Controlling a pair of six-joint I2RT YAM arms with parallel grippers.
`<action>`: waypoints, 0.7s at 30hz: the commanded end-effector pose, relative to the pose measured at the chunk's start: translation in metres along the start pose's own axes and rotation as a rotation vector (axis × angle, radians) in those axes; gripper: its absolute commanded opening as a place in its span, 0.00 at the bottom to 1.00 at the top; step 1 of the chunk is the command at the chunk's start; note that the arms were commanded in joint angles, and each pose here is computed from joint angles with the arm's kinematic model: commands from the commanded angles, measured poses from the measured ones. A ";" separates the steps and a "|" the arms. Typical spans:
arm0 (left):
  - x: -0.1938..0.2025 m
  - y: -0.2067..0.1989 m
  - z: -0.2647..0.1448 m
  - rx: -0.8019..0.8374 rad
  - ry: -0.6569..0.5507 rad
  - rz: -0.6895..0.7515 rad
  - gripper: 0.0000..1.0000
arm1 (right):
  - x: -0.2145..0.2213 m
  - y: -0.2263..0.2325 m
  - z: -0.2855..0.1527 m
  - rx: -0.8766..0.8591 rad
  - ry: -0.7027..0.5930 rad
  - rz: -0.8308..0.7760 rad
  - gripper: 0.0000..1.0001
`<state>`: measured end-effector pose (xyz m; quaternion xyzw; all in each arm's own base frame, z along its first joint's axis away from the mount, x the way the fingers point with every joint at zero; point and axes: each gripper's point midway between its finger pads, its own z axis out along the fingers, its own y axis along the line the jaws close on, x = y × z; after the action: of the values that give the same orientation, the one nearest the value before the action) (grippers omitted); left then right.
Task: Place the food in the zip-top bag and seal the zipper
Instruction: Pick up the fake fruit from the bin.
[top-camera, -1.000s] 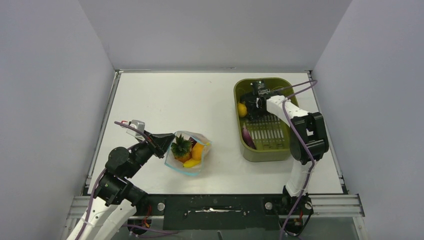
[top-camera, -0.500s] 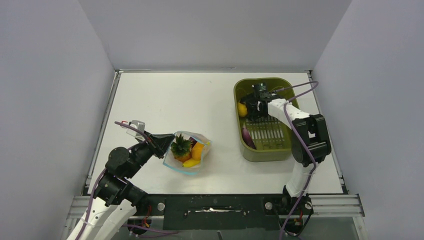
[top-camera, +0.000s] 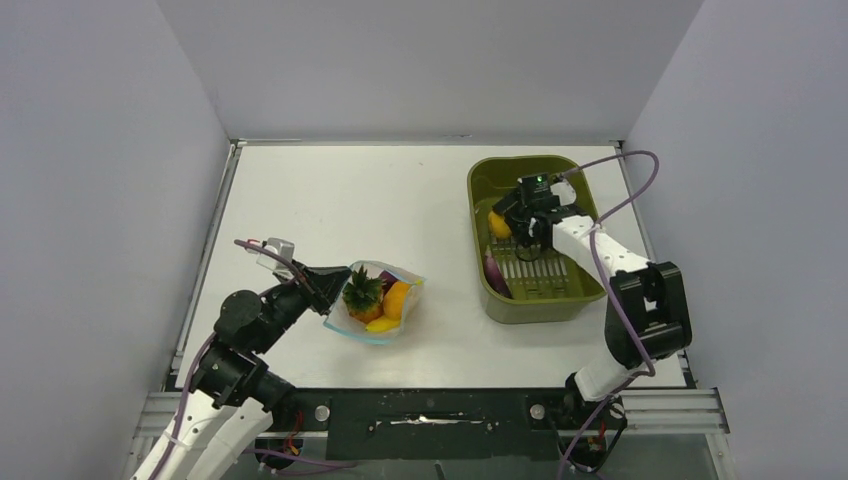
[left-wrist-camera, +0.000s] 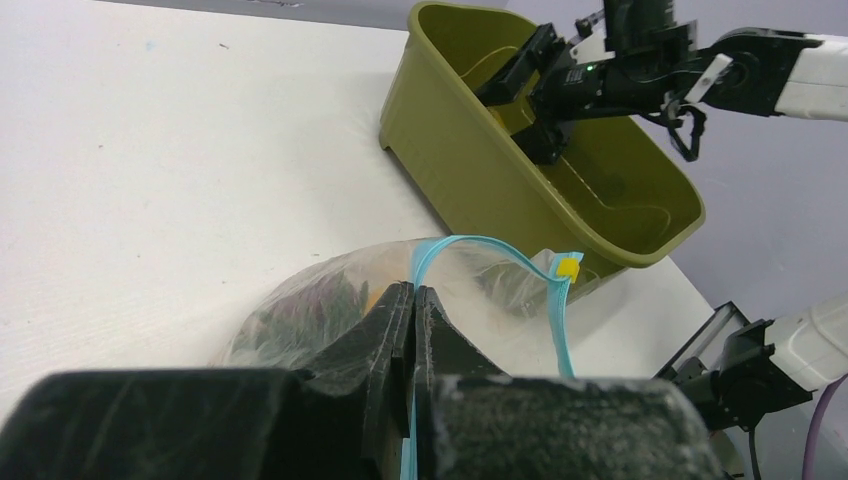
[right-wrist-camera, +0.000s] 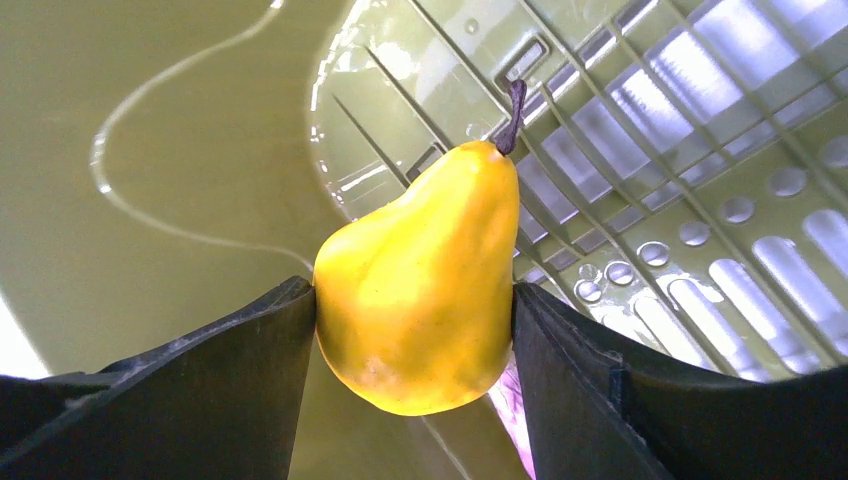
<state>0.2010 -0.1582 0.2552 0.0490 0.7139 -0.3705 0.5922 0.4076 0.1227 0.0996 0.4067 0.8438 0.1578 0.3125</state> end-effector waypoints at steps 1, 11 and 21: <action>-0.027 -0.018 0.002 0.060 -0.069 0.032 0.00 | -0.041 0.020 -0.039 -0.097 -0.165 -0.153 0.44; -0.034 -0.014 0.002 0.021 -0.068 0.040 0.00 | -0.036 0.036 -0.103 -0.225 -0.282 -0.617 0.44; -0.032 -0.015 0.009 0.010 -0.035 -0.011 0.00 | 0.005 0.072 -0.174 -0.622 -0.308 -0.892 0.44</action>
<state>0.2103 -0.1605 0.2552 0.0429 0.7283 -0.3598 0.5816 0.3412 0.1469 0.2173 0.0150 0.8522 0.1350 0.5052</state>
